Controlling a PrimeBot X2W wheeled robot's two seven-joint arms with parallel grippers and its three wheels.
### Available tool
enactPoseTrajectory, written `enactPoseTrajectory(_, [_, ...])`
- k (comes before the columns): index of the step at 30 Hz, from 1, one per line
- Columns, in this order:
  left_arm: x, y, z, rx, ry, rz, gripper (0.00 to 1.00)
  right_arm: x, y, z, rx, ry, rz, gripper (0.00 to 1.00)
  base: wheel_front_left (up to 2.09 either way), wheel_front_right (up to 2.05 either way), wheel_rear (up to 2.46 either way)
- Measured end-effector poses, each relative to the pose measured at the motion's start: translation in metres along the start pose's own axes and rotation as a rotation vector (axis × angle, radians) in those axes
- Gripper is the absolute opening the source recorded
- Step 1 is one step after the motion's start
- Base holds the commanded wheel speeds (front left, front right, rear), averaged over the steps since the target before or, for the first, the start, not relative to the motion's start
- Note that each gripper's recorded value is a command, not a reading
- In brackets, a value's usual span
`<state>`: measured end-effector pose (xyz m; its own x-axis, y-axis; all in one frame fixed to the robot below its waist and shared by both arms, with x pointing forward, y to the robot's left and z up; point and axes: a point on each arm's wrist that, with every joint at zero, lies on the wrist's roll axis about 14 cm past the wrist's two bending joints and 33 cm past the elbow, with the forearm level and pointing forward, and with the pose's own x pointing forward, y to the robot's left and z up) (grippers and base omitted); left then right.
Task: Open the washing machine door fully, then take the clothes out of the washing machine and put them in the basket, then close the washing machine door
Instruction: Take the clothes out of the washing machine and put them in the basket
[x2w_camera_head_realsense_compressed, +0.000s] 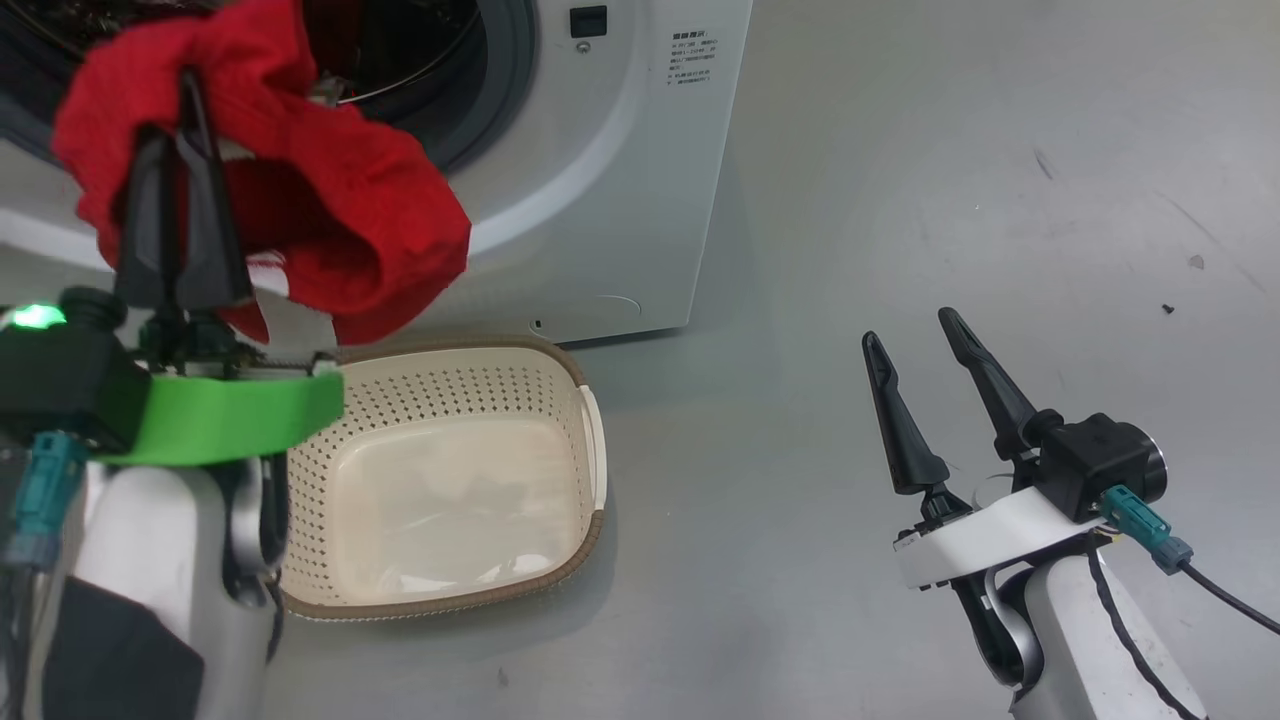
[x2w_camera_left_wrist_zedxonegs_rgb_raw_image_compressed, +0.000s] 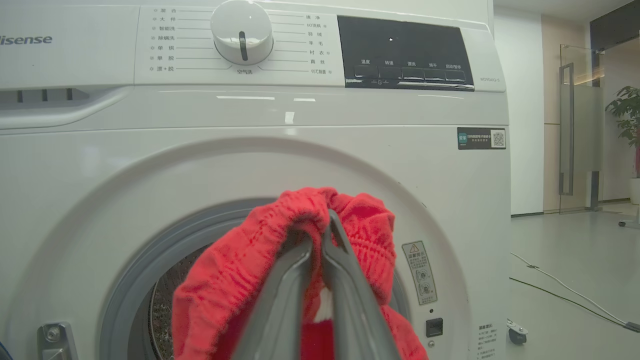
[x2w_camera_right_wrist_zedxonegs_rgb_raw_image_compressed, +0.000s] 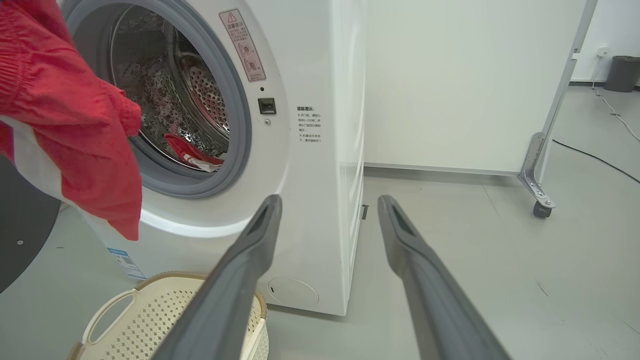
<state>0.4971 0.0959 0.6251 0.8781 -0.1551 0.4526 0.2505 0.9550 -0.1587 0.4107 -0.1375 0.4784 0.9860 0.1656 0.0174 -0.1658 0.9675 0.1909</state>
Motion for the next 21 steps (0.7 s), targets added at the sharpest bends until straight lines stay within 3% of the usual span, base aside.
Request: enactPoseTrajectory(21, [-0.113,0.005,-0.155,-0.1,0.58,0.09,0.0,0.01,-0.006,-0.021,-0.004,0.048,-0.006,1.0,0.0,0.0,0.0])
